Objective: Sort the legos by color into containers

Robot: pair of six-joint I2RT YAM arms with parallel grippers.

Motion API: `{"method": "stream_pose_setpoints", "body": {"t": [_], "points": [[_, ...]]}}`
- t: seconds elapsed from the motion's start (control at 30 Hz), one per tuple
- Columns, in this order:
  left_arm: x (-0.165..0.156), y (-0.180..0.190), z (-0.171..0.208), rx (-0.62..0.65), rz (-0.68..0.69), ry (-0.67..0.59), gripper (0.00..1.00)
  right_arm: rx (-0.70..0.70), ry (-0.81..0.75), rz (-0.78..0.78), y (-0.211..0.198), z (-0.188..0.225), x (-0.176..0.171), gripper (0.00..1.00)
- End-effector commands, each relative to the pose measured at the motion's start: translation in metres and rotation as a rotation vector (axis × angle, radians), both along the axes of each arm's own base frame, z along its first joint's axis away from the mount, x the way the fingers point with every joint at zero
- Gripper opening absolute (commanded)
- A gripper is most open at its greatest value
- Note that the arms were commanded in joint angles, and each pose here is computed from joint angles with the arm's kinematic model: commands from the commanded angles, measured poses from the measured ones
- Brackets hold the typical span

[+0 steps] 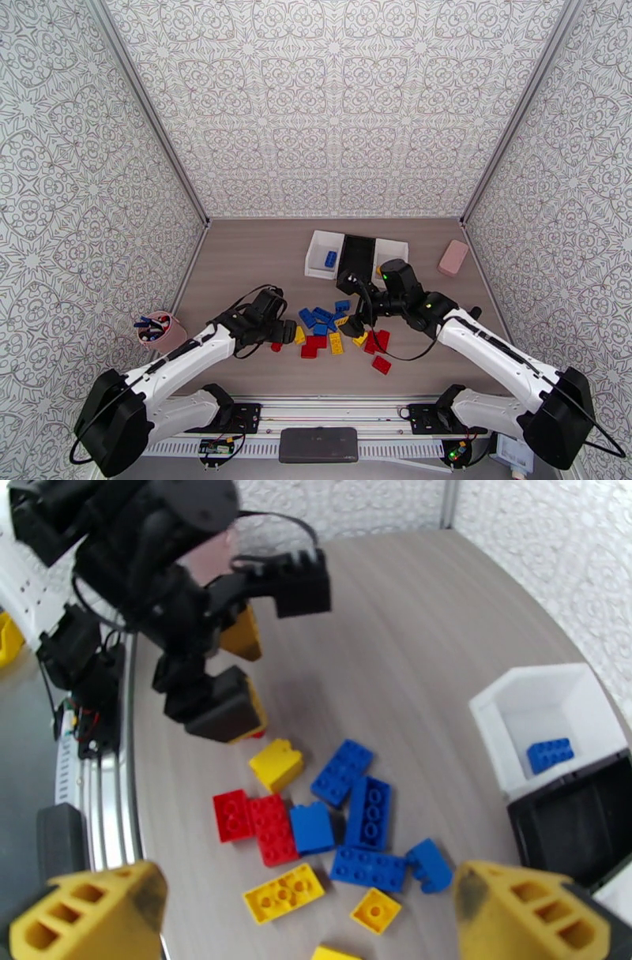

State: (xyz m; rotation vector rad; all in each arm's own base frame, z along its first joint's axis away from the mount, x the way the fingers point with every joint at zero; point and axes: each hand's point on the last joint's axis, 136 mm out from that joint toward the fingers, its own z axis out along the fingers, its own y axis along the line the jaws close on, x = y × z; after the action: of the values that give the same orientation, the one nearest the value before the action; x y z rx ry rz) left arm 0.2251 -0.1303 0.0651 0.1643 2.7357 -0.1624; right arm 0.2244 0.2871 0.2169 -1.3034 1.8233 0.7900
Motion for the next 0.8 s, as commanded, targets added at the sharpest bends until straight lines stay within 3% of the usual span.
{"method": "stream_pose_setpoints", "body": {"t": [0.0, 0.33, 0.77], "points": [[-0.006, -0.002, -0.006, -0.019, 0.015, 0.078, 0.81, -0.010, -0.012, 0.030, 0.005, 0.004, -0.001, 1.00], [-0.008, -0.006, -0.032, -0.013, 0.017, 0.162, 0.61, -0.017, 0.002, 0.061, 0.009, 0.001, -0.006, 0.99], [-0.004, -0.007, -0.027, -0.012, 0.029, 0.145, 0.21, -0.010, 0.009, 0.090, 0.014, 0.003, -0.012, 1.00]]}}
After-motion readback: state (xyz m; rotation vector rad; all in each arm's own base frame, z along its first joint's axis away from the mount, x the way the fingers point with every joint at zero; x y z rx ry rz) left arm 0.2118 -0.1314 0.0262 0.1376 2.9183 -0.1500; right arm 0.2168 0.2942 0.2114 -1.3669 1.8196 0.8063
